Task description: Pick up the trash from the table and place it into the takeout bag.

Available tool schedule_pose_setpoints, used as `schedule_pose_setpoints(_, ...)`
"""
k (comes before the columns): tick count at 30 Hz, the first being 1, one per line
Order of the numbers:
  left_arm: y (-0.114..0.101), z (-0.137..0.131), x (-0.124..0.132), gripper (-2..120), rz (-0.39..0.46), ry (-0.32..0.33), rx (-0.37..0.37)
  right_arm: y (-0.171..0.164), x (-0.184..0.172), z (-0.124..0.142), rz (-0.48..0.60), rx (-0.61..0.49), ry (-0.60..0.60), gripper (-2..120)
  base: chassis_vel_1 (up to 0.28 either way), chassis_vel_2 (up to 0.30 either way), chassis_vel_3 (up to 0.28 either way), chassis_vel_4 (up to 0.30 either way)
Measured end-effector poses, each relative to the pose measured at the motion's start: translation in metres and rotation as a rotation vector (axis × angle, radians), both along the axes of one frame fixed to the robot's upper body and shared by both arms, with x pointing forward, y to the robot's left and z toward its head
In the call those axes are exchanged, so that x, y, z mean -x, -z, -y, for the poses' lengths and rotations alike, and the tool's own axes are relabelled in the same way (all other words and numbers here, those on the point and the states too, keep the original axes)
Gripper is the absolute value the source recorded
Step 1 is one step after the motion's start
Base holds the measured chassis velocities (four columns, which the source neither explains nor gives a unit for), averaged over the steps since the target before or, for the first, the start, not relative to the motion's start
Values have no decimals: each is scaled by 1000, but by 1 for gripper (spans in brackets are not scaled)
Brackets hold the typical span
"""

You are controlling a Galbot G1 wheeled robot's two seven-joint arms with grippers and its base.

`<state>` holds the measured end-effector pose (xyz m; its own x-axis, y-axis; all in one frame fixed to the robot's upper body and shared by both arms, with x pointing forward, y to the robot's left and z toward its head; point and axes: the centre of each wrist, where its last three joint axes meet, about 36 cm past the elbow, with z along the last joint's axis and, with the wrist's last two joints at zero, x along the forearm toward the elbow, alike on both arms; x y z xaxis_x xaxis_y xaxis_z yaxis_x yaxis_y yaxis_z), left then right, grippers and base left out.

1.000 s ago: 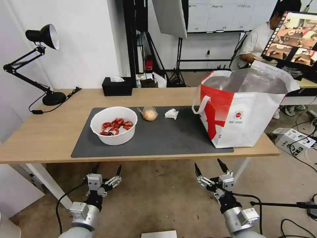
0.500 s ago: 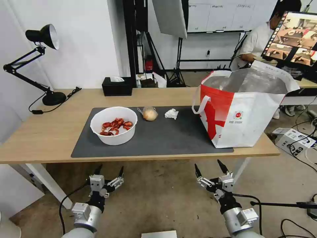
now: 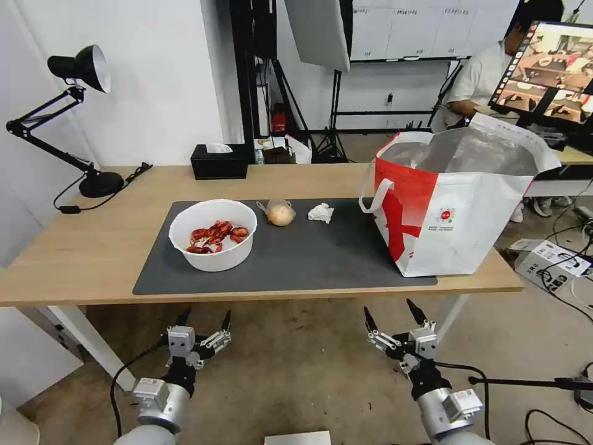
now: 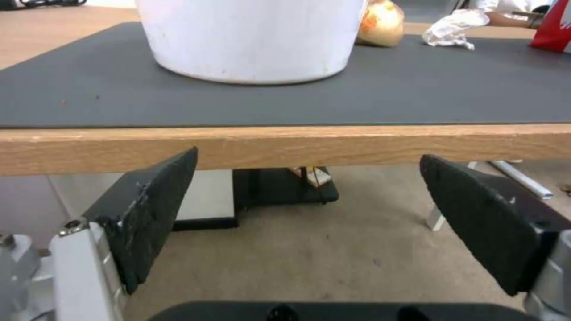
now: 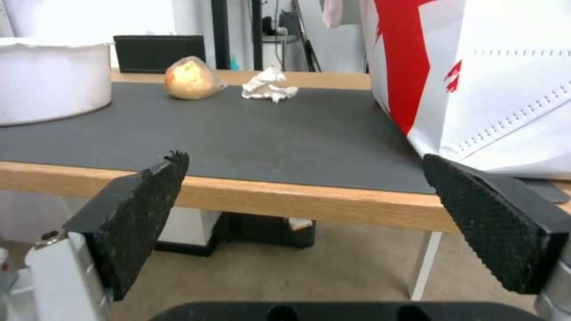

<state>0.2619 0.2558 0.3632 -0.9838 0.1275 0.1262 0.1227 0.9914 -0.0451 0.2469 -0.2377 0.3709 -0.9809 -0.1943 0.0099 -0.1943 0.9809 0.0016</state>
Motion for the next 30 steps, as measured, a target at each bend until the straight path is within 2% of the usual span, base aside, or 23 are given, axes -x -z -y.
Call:
schedule_pose_setpoints(10, 2, 5, -4, 100, 2, 23, 2, -2, -6, -2, 8, 2, -19, 100, 0, 0, 0, 0)
schedule_pose_setpoints(14, 3, 6, -5, 100, 2, 28, 3, -8, -19, -6, 25, 15, -63, 100, 0, 0, 0, 0)
schedule_pose_setpoints(19, 3, 4, -5, 100, 3, 23, 0, -33, -63, -9, 85, 37, -161, 100, 0, 0, 0, 0)
schedule_pose_setpoints(20, 3, 4, -5, 100, 3, 23, 0, -33, -63, -9, 85, 37, -161, 100, 0, 0, 0, 0)
schedule_pose_setpoints(22, 2, 2, -6, 100, 6, 18, -2, -46, -90, -10, 104, 46, -208, 100, 0, 0, 0, 0)
schedule_pose_setpoints(26, 1, 0, -5, 100, 8, 12, -5, -52, -117, -14, 112, 58, -240, 100, 0, 0, 0, 0)
schedule_pose_setpoints(28, -1, -4, -6, 100, 12, 5, -8, -56, -143, -24, 114, 64, -260, 100, 0, 0, 0, 0)
schedule_pose_setpoints(30, -1, -5, -6, 100, 13, 3, -9, -57, -153, -30, 110, 62, -265, 100, 0, 0, 0, 0)
